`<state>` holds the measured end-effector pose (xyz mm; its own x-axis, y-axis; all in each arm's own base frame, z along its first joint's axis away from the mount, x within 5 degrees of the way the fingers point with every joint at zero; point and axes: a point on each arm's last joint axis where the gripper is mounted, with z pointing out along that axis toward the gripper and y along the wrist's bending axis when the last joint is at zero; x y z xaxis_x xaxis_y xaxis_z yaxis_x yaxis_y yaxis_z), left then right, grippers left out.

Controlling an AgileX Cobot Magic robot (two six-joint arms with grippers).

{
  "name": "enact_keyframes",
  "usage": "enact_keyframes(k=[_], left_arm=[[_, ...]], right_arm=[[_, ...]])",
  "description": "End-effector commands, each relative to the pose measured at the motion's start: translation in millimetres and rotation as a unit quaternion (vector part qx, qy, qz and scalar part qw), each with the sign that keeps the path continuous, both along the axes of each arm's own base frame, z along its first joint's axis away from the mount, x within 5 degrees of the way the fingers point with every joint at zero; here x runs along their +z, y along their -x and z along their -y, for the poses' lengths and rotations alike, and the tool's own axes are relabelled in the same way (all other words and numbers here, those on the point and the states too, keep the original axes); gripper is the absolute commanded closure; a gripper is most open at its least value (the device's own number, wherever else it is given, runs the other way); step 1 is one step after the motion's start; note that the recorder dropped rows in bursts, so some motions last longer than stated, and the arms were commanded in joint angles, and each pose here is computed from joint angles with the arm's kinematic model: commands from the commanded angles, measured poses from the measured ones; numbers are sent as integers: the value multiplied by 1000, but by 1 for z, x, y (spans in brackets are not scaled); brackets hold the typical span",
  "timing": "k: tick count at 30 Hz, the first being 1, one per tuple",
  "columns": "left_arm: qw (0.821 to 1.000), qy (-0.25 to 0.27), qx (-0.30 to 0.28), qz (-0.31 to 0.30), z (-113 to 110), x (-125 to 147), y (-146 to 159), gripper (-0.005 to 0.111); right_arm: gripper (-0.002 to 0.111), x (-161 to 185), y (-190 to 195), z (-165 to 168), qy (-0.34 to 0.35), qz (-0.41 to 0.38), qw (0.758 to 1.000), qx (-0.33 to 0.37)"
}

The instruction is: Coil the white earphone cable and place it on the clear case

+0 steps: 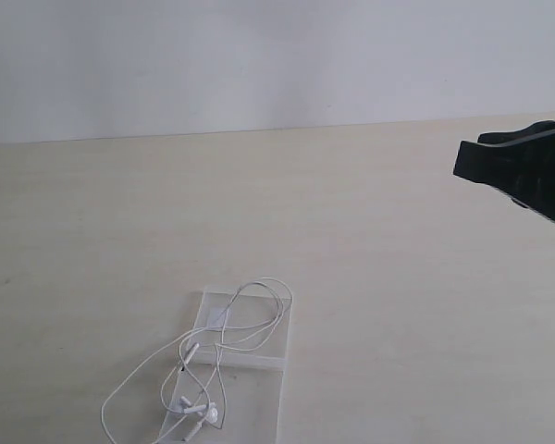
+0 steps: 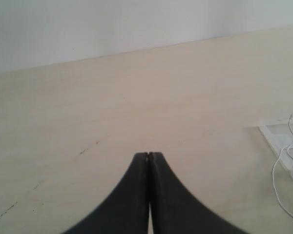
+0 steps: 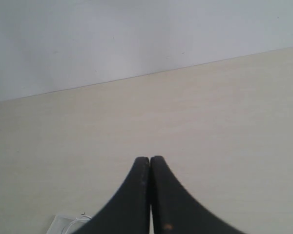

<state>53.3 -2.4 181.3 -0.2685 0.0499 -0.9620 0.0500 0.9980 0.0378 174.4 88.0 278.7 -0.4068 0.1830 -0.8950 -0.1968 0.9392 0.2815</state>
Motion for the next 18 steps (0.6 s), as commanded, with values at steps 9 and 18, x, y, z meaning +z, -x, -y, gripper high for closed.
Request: enact_keyframes(k=[9,18], left_arm=[[1000,1,-1,3,0,0,0,107],[1000,1,-1,3,0,0,0,107]], right_arm=[[108,0,0,1,8,5,1000,0],[108,6,4,4,0,17,1000,0]])
